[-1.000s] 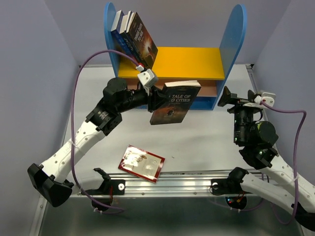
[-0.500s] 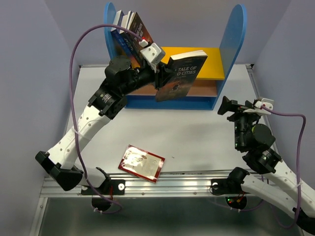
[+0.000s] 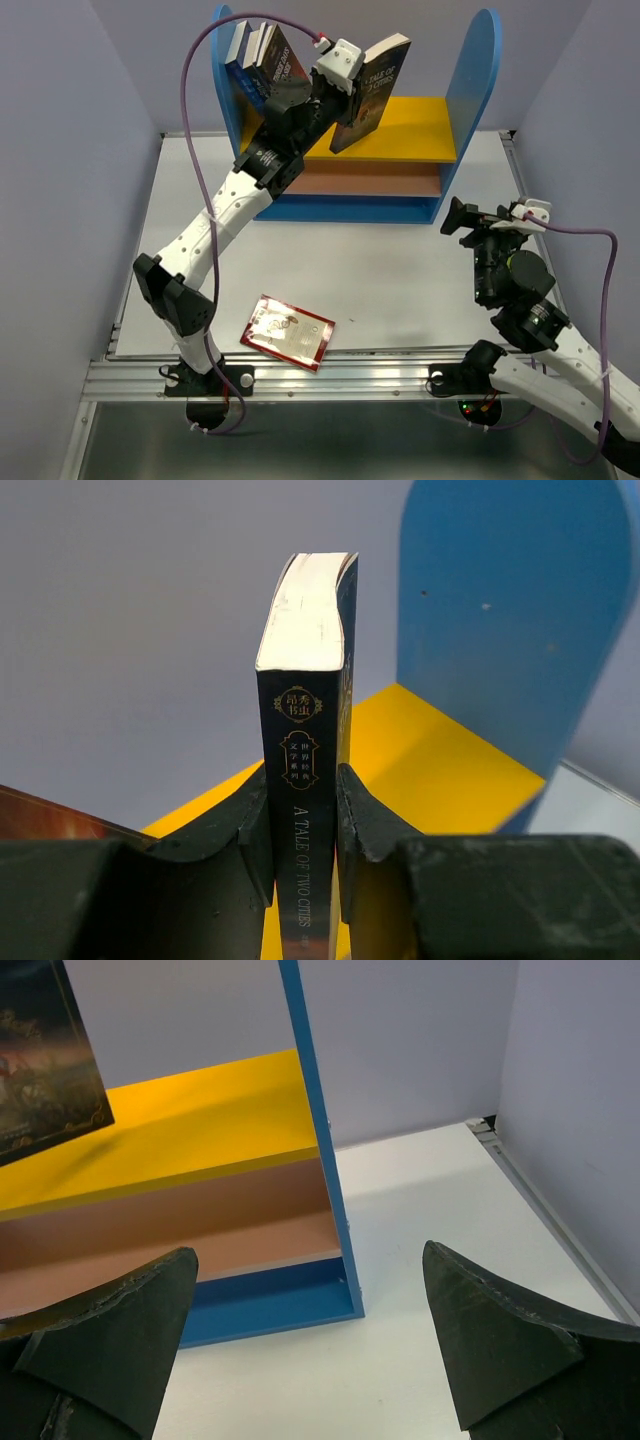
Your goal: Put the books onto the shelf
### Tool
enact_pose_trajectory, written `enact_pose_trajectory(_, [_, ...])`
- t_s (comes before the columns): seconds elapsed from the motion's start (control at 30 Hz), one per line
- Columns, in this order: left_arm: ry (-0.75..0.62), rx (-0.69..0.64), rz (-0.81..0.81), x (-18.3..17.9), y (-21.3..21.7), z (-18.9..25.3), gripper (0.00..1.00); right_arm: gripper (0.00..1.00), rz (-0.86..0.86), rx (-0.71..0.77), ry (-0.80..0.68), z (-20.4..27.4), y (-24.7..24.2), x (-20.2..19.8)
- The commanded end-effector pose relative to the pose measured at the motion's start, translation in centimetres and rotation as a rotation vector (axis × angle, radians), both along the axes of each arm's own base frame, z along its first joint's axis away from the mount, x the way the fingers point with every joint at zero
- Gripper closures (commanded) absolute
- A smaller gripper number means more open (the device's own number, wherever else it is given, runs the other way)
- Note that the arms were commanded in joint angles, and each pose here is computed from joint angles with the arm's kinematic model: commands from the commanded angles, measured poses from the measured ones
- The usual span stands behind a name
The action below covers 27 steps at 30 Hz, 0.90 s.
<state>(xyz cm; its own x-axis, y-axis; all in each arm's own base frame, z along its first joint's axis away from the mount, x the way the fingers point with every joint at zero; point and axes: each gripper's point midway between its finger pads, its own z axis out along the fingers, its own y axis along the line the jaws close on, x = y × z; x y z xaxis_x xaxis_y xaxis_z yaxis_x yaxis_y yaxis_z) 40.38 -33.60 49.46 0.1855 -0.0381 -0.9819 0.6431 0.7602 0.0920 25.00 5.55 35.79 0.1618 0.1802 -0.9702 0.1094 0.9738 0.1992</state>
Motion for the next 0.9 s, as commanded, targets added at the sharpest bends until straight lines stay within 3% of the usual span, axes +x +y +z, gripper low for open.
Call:
enact_pose_trajectory(0.0, [-0.299, -0.273, 0.164, -0.8, 4.4, 12.0, 1.00, 0.00, -0.016, -0.026, 0.005, 0.1, -0.1, 0.1])
enact_pose_trajectory(0.27, [-0.289, -0.391, 0.382, 3.6, 6.4, 8.0, 1.00, 0.00, -0.009, -0.056, 0.010, -0.2, 0.1, 0.2])
enact_pose_trajectory(0.47, [-0.308, -0.487, 0.476, 3.9, 8.5, 6.9, 1.00, 0.00, 0.014, -0.079, 0.010, -0.5, 0.6, 0.3])
enact_pose_trajectory(0.87, [-0.277, -0.510, 0.709, 4.6, 12.5, 2.8, 1.00, 0.00, 0.026, -0.109, 0.016, -0.7, 1.0, 0.6])
